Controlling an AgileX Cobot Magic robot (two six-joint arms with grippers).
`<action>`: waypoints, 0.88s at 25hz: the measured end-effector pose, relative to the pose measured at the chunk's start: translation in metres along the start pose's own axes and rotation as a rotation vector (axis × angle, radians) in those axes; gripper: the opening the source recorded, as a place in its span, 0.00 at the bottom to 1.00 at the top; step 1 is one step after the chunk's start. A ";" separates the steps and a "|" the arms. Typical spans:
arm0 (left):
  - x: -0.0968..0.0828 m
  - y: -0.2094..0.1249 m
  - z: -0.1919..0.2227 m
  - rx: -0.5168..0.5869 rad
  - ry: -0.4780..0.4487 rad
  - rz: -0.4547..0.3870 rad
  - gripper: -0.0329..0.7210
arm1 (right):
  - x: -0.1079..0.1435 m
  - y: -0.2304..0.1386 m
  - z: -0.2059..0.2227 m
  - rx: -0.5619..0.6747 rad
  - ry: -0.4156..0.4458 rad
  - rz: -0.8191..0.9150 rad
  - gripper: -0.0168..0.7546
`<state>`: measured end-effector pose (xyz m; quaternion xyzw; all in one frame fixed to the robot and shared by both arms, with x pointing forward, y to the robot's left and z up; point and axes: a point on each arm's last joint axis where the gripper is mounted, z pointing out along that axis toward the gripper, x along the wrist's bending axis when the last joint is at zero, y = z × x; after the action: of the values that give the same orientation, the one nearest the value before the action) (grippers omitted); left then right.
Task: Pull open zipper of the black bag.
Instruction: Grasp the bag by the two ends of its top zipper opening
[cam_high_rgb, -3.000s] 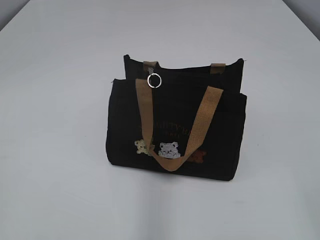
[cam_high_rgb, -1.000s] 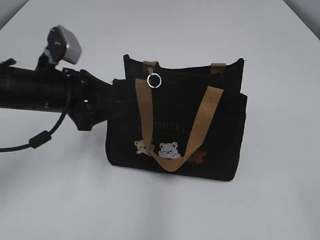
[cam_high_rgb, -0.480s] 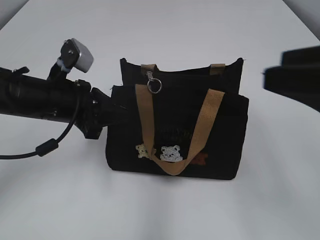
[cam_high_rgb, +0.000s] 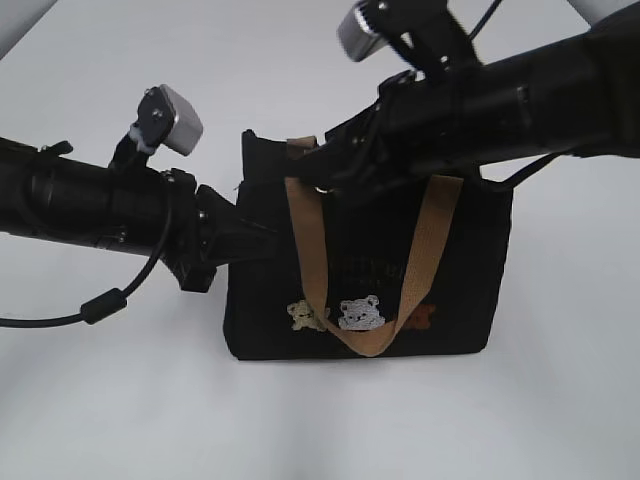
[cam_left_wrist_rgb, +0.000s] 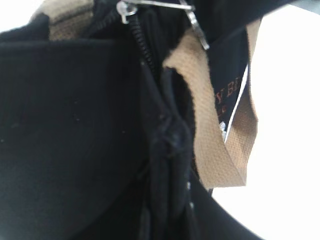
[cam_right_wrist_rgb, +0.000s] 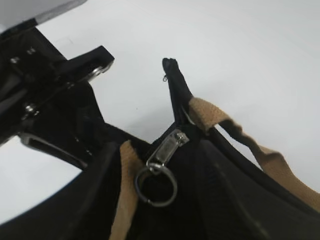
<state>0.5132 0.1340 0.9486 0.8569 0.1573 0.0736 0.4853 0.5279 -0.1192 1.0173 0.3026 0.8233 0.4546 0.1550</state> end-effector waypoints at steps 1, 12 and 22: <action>0.000 0.000 0.000 0.001 0.002 0.000 0.13 | 0.001 -0.002 0.009 0.017 -0.004 -0.002 0.51; -0.002 0.004 0.001 -0.017 -0.001 -0.009 0.13 | -0.017 0.001 -0.009 0.005 0.001 0.202 0.05; 0.002 0.001 0.001 0.013 0.042 -0.017 0.13 | -0.085 -0.025 -0.089 0.105 -0.072 0.440 0.04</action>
<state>0.5154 0.1333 0.9485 0.8569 0.1752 0.0864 0.4770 0.5369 -0.2418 1.0428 0.4987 0.7539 0.4227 0.0655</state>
